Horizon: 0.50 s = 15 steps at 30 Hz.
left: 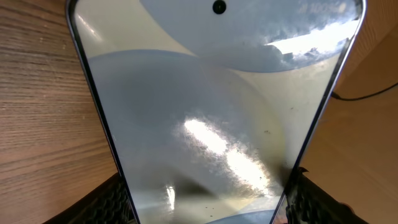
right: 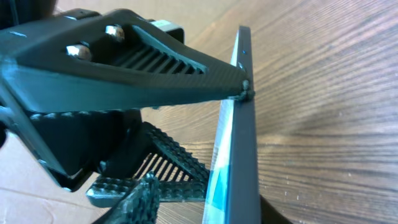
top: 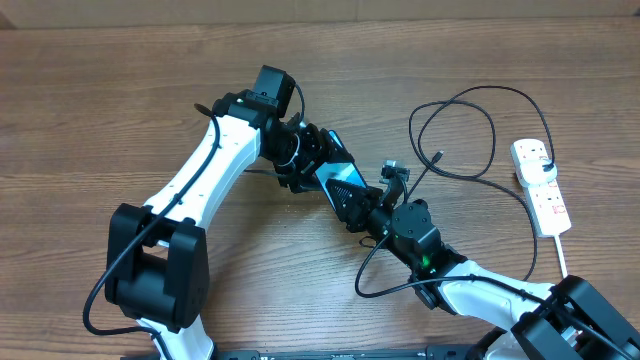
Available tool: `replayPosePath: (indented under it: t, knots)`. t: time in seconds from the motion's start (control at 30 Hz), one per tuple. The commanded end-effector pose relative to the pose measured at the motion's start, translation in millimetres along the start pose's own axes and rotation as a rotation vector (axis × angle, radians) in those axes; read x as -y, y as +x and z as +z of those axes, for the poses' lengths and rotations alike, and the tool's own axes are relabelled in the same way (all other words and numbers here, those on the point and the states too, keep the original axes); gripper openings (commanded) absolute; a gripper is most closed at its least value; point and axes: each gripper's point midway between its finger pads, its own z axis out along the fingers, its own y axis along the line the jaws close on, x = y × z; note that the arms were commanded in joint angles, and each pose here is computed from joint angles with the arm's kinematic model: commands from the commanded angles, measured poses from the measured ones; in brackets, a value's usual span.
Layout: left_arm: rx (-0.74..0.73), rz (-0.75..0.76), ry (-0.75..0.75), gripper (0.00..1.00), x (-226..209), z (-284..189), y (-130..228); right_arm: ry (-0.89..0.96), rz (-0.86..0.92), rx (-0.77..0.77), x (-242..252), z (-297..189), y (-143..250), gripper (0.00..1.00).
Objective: Plug charger to phone and switch on socket
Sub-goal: 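Grasp the smartphone's edge with the right gripper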
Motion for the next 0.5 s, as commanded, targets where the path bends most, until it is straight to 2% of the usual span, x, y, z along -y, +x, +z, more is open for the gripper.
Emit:
replayPosePath:
  t: [0.0, 0.17, 0.47]
  knots:
    - [-0.019, 0.026, 0.034, 0.62, 13.3, -1.2, 3.7, 0.013, -0.010, 0.001, -0.1, 2.8, -0.8, 0.33]
    - [-0.005, 0.036, 0.013, 0.62, 9.1, -1.1, 1.7, 0.040, -0.008, -0.020, 6.5, 2.6, 4.3, 0.25]
    - [0.001, 0.030, -0.005, 0.63, 5.1, -1.1, 1.3, 0.021, -0.009, -0.005, 1.8, 2.8, 0.6, 0.20]
